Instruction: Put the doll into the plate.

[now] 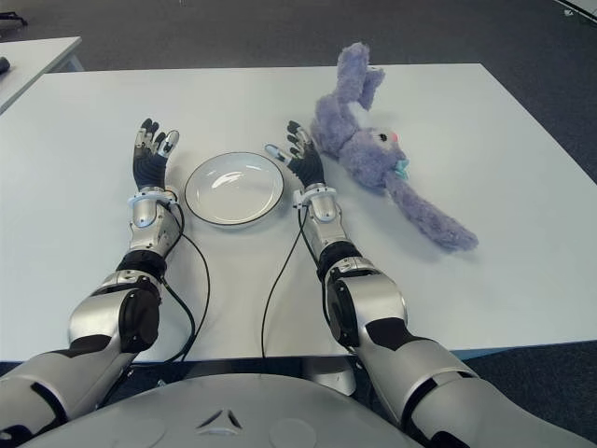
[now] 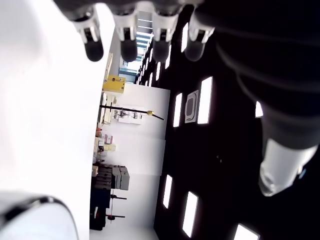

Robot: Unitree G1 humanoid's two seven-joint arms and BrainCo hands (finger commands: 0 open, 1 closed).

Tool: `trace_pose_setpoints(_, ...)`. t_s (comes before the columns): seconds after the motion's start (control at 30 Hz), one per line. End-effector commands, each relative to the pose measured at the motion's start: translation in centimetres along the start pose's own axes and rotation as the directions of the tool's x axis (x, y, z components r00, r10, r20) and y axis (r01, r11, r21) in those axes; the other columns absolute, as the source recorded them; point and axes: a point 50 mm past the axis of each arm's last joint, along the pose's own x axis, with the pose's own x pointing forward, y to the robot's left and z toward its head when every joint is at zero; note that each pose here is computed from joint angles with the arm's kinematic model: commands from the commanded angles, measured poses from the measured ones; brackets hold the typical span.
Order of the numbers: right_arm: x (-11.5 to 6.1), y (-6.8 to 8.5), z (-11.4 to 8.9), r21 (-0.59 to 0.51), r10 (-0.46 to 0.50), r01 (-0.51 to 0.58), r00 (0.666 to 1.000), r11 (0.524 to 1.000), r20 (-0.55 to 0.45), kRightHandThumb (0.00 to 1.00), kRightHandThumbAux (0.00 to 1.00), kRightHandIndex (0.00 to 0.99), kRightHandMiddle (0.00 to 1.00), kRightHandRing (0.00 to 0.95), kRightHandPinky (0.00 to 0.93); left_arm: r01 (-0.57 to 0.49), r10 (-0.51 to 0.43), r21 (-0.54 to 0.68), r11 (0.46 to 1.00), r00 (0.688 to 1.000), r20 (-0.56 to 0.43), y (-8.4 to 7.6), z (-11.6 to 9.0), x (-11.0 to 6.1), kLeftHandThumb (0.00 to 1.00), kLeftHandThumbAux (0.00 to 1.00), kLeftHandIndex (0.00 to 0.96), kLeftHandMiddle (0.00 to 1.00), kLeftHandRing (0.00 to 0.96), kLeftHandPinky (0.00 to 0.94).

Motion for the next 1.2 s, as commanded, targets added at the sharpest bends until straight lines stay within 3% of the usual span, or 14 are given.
trace_pose_setpoints(0.03, -3.6, 3.2, -4.2, 0.000, 0.120, -0.121, 0.986, 0.993, -0.117, 0.019, 0.600, 0.078, 0.091, 0.063, 0.061, -0.158, 0.170, 0.067, 0.985, 0.857, -0.487, 5.0, -11.3, -11.6, 0.000, 0.643, 0.000, 0.000, 0.000, 0.000)
trace_pose_setpoints(0.67, -3.0, 3.6, -2.0, -0.042, 0.195, -0.193, 0.980, 0.980, 0.046, 0.033, 0.606, 0.066, 0.077, 0.049, 0.060, -0.169, 0.173, 0.054, 0.984, 0.854, -0.490, 4.9, -11.4, -11.6, 0.000, 0.669, 0.000, 0.000, 0.000, 0.008)
trace_pose_setpoints(0.9, -2.4, 3.8, 0.5, -0.051, 0.202, -0.196, 0.954, 0.979, 0.221, 0.037, 0.627, 0.068, 0.083, 0.061, 0.085, -0.176, 0.177, 0.048, 0.983, 0.852, -0.492, 4.9, -11.4, -11.6, 0.000, 0.661, 0.000, 0.000, 0.000, 0.000)
trace_pose_setpoints(1.2, -3.0, 3.8, 1.7, -0.025, 0.192, -0.195, 0.920, 0.980, 0.341, 0.054, 0.658, 0.073, 0.086, 0.069, 0.085, -0.170, 0.173, 0.051, 0.984, 0.853, -0.492, 5.0, -11.4, -11.6, 0.000, 0.655, 0.000, 0.000, 0.000, 0.003)
